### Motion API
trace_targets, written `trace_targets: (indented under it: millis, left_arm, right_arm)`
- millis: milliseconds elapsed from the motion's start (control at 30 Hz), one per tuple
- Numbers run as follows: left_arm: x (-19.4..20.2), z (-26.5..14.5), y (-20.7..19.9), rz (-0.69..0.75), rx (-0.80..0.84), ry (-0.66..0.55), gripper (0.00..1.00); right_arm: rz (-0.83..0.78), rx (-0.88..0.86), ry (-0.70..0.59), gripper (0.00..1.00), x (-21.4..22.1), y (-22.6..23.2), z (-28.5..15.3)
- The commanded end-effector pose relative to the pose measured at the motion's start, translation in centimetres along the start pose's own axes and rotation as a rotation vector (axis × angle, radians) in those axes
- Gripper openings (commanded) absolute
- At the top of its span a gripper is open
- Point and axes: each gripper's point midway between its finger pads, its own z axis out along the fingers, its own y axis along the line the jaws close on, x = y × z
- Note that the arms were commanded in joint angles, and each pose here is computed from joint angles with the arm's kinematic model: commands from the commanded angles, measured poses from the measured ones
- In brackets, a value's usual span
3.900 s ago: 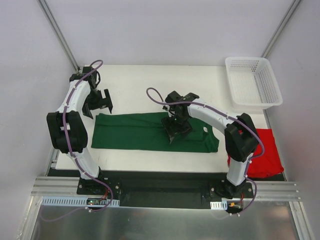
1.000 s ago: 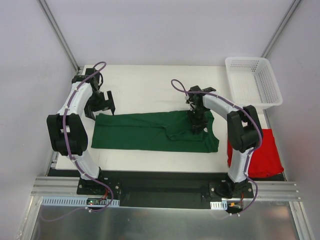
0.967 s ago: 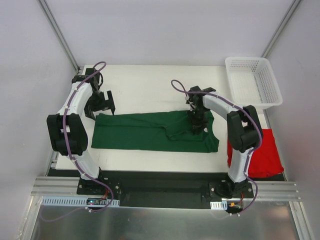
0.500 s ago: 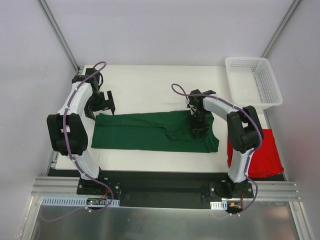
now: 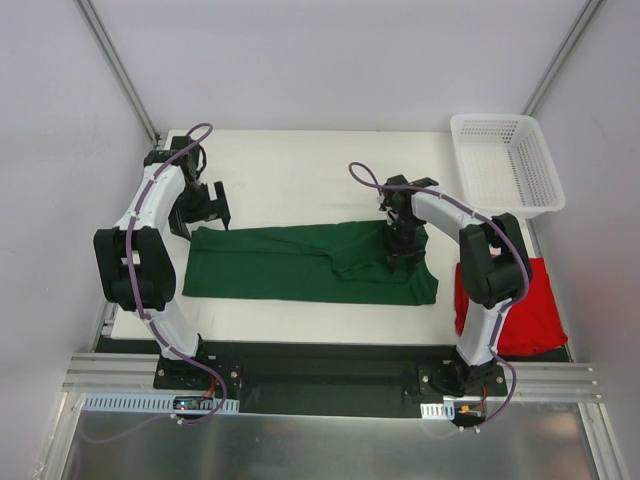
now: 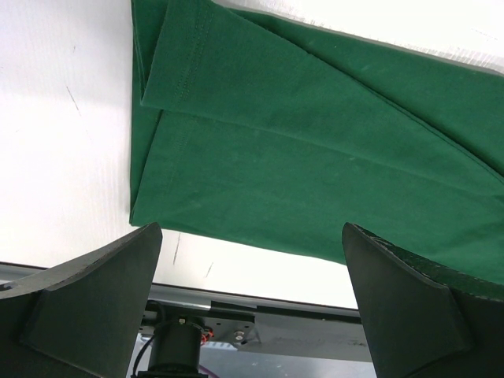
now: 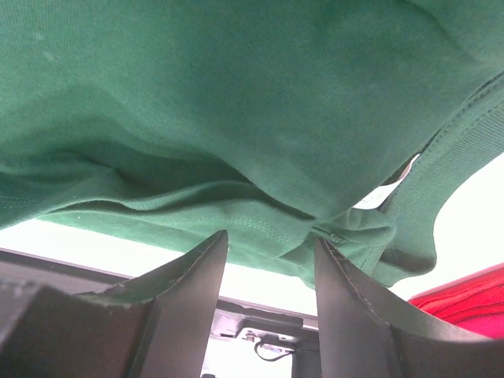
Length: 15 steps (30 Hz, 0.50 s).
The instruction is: Fold and stack the t-shirts
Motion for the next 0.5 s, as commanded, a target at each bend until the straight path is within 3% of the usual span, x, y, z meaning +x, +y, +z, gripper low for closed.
trace_targets:
  millis: [0, 67, 267, 400, 467]
  left_arm:
    - [0.12, -1.21, -0.52, 0.004, 0.022, -0.026, 0.99]
    - [0.17, -1.14, -0.54, 0.003, 0.023, -0.024, 0.99]
    - [0.22, -1.25, -0.47, 0.004, 0.02, -0.026, 0.99]
    - [0.25, -1.22, -0.43, 0.003, 0.019, -0.027, 0.99]
    - [0.3, -1.19, -0.46, 0.0, 0.02, -0.025, 0.99]
  right_arm:
    - [0.007, 0.0, -0.019, 0.52, -0.2, -0.16, -0.7]
    - [0.006, -0.004, -0.017, 0.5, -0.24, -0.08, -0.6]
    - [0.001, -0.041, -0.002, 0.22, -0.03, 0.53, -0.16]
    - [-0.002, -0.049, -0.007, 0.08, 0.03, 0.65, -0.36]
    - [-0.006, -0.049, -0.014, 0.05, 0.15, 0.65, -0.61]
